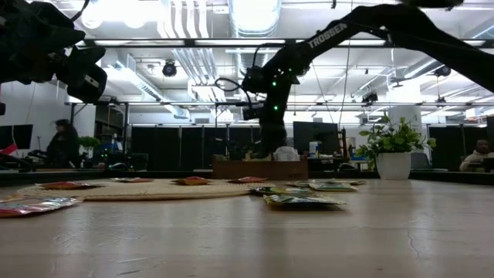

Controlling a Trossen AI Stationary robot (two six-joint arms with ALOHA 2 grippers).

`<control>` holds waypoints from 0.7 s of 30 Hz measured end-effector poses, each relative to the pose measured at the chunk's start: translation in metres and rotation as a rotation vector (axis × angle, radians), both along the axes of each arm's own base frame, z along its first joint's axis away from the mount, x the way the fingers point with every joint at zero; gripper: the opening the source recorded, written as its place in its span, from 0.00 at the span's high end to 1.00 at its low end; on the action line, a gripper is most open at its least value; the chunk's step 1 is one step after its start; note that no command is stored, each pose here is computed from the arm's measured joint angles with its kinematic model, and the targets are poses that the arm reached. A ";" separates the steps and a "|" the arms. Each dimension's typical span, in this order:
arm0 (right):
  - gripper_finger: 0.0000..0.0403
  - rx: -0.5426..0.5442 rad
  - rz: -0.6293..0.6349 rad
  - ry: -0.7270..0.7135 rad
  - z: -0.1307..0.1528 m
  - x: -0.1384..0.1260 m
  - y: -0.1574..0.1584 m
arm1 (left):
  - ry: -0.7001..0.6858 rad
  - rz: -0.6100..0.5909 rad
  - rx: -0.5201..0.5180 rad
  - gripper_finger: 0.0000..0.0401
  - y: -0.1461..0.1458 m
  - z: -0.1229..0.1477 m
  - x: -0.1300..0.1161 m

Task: Pick & Place Tea
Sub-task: Put the yellow tea bag into the middle section of the wooden organizer

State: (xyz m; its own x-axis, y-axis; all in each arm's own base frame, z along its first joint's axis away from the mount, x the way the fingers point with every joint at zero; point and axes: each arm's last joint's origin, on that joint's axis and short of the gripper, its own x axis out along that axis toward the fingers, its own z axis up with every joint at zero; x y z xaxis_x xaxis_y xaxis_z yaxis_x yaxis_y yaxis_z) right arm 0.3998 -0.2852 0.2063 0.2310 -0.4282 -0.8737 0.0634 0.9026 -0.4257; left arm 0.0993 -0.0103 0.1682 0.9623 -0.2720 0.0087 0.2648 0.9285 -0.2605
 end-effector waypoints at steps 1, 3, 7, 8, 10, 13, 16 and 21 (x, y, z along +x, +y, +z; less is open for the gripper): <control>0.18 0.006 0.000 -0.012 0.004 0.000 0.001 | 0.000 0.000 0.000 0.66 0.000 0.000 0.000; 0.18 0.036 0.007 -0.047 0.012 -0.002 0.003 | 0.000 0.000 0.000 0.66 0.000 0.000 0.000; 0.17 0.130 0.022 -0.126 0.031 -0.007 0.011 | 0.000 0.000 0.000 0.66 0.000 0.000 0.000; 0.17 0.157 0.022 -0.146 0.035 -0.008 0.013 | 0.000 -0.001 0.000 0.66 0.000 0.000 0.000; 0.18 0.214 0.021 -0.183 0.043 -0.011 0.017 | 0.000 0.000 0.000 0.66 0.000 0.000 0.000; 0.18 0.291 0.007 -0.217 0.055 -0.017 0.024 | 0.000 0.000 0.000 0.66 0.000 0.000 0.000; 0.19 0.367 -0.017 -0.215 0.063 -0.022 0.033 | 0.000 0.000 0.000 0.66 0.000 0.000 0.000; 0.19 0.487 -0.012 -0.164 0.070 -0.028 0.054 | 0.000 0.000 0.000 0.66 0.000 0.000 0.000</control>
State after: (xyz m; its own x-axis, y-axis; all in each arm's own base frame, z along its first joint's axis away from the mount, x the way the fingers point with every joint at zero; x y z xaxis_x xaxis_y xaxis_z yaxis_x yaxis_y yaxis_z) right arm 0.3714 -0.2317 0.2763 0.3794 0.0164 -0.9251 0.1056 0.9925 0.0609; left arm 0.0993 -0.0103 0.1681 0.9623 -0.2720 0.0083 0.2647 0.9285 -0.2606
